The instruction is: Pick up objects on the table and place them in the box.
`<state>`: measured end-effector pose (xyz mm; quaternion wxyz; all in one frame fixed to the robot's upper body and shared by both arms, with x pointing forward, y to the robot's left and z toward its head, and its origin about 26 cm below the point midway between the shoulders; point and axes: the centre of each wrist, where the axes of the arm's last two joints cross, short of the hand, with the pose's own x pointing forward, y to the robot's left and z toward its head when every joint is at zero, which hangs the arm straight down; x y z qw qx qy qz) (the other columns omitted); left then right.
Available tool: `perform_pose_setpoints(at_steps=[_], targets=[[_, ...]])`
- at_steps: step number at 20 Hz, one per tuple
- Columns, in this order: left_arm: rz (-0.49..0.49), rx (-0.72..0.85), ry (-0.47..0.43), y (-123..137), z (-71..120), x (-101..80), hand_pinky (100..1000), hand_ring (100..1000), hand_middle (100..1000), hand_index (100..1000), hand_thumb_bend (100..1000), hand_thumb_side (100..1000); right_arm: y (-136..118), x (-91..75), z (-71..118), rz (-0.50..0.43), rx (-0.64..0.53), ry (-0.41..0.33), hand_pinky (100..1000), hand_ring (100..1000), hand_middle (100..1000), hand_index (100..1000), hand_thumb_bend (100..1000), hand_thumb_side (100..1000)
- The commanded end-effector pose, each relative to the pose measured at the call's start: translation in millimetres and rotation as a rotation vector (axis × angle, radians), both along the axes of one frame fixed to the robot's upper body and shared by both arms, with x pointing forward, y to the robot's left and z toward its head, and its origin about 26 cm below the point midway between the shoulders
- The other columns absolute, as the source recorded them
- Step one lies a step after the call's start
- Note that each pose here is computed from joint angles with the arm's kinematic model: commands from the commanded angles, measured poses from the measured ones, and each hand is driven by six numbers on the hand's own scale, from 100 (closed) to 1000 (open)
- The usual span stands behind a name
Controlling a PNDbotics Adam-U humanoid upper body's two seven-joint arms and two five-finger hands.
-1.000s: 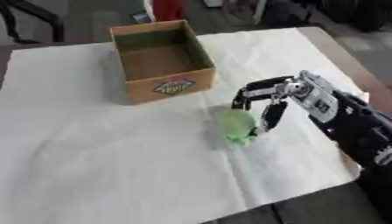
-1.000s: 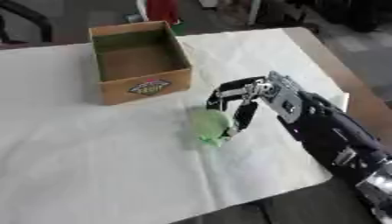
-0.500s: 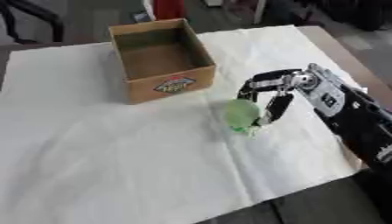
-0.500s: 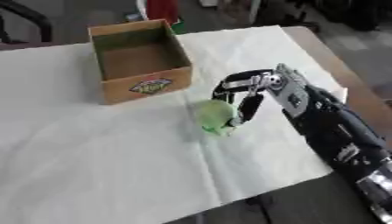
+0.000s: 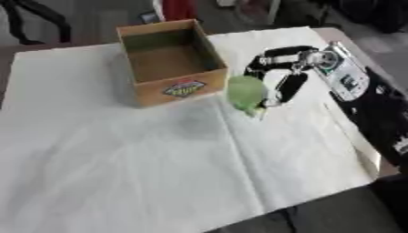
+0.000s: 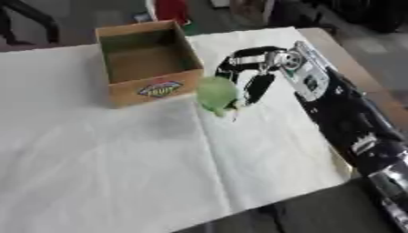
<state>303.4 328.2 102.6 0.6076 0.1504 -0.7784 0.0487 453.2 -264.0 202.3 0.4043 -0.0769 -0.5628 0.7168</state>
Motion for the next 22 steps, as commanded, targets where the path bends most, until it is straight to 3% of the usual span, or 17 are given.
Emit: perform_pose_setpoints(at_steps=[1,13,16,22], targets=[[-0.01,0.025,-0.022,2,8.7,0.9,746,682,609,635,187,444,-2,-1.8,35.2,0.079,-0.085,-0.085,699,693,388,455,209,100],[-0.034,0.02,-0.026,-3,10.4,3.0,746,680,609,634,189,442,27,4.7,85.4,0.035,-0.207,-0.272,708,646,392,457,248,100],[-0.038,0.016,-0.027,-4,10.5,3.0,746,680,609,634,189,442,37,3.9,100.0,0.02,-0.176,-0.325,703,617,390,461,327,100],[-0.045,0.006,-0.032,-7,11.1,3.6,746,680,608,634,191,441,54,19.0,90.1,-0.085,-0.05,-0.384,694,620,400,481,364,100]])
